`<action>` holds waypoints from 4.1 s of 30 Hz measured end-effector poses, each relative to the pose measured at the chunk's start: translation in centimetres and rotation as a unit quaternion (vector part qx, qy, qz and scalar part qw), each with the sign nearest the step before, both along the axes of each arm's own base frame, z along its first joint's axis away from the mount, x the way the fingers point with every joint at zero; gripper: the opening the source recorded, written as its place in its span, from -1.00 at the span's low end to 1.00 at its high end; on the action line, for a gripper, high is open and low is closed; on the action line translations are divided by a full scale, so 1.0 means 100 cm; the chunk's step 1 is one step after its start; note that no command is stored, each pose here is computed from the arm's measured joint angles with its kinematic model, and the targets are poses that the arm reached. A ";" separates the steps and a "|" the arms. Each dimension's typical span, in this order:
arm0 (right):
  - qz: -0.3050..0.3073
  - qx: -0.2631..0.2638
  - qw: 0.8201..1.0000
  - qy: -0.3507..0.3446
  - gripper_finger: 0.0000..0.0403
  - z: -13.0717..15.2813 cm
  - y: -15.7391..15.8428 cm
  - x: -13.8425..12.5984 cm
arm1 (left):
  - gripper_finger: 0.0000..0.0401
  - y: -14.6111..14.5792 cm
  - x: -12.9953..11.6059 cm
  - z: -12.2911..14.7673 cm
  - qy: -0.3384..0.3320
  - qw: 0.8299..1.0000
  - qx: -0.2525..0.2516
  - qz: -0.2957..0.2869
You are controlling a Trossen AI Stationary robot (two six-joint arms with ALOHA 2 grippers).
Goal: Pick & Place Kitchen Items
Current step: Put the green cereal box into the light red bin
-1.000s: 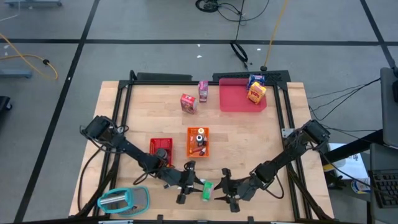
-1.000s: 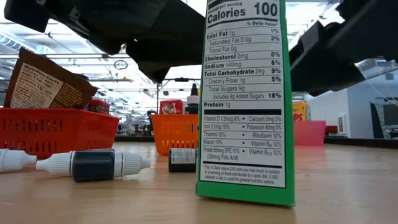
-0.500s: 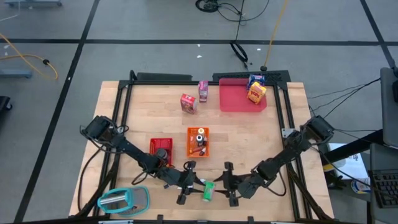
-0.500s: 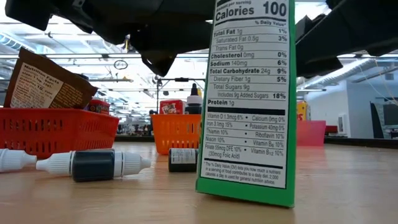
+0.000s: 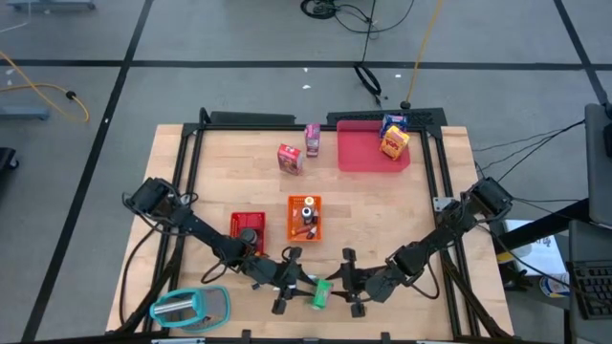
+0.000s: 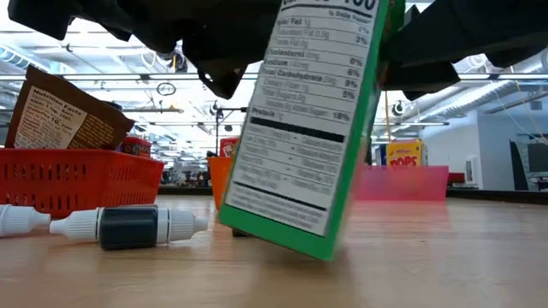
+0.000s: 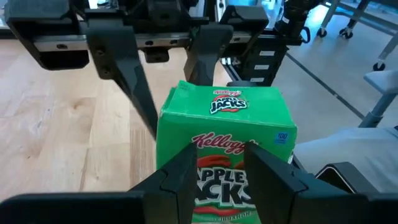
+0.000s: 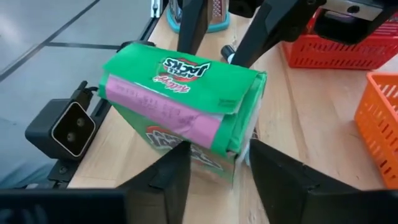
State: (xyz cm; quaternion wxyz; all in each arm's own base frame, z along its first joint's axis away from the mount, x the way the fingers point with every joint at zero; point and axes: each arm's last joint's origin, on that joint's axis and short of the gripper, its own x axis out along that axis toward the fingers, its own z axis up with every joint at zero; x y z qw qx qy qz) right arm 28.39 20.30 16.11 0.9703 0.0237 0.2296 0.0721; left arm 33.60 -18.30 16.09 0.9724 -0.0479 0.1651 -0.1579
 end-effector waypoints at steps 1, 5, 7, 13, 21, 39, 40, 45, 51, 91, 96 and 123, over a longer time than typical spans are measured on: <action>0.001 0.001 1.000 -0.001 -0.31 0.000 0.000 0.000 | -0.33 0.000 0.000 0.000 0.000 1.000 0.000 0.000; 0.002 0.000 1.000 -0.005 -0.68 0.001 0.000 0.001 | -0.33 0.000 0.000 0.000 0.000 1.000 0.000 -0.002; 0.004 -0.006 1.000 -0.006 -0.88 0.001 0.000 0.001 | -0.33 0.000 0.000 0.000 0.001 1.000 0.000 -0.002; 0.004 -0.006 1.000 -0.002 -0.97 0.000 0.000 0.000 | -0.33 0.000 0.000 0.000 0.002 1.000 0.001 -0.002; 0.006 0.006 1.000 0.000 -0.99 0.008 -0.001 -0.003 | -0.33 0.000 0.000 -0.001 0.004 1.000 0.002 0.000; -0.056 -0.033 0.998 -0.016 -1.00 0.090 -0.033 -0.058 | -0.33 0.001 -0.001 -0.003 0.017 1.000 0.004 0.002; -0.068 -0.039 0.997 -0.014 -1.00 0.093 -0.037 -0.061 | -0.33 0.001 -0.001 -0.003 0.018 1.000 0.004 0.003; -0.132 -0.077 0.988 -0.024 -1.00 0.107 -0.055 -0.076 | -0.33 0.001 -0.001 -0.003 0.020 1.000 0.001 0.004; -0.227 -0.106 0.968 -0.032 -1.00 0.118 -0.083 -0.086 | -0.33 0.001 -0.001 -0.003 0.023 1.000 -0.008 0.006; -0.638 -0.099 0.764 -0.001 -1.00 0.052 -0.217 -0.157 | -0.33 -0.001 -0.002 -0.004 0.024 1.000 -0.011 0.005; -0.649 -0.107 0.753 -0.002 -1.00 0.033 -0.226 -0.161 | -0.33 -0.001 -0.002 -0.004 0.024 1.000 -0.011 0.005; -0.651 -0.065 0.756 0.008 -0.86 0.009 -0.257 -0.159 | -0.33 -0.001 -0.002 -0.004 0.022 1.000 -0.007 0.004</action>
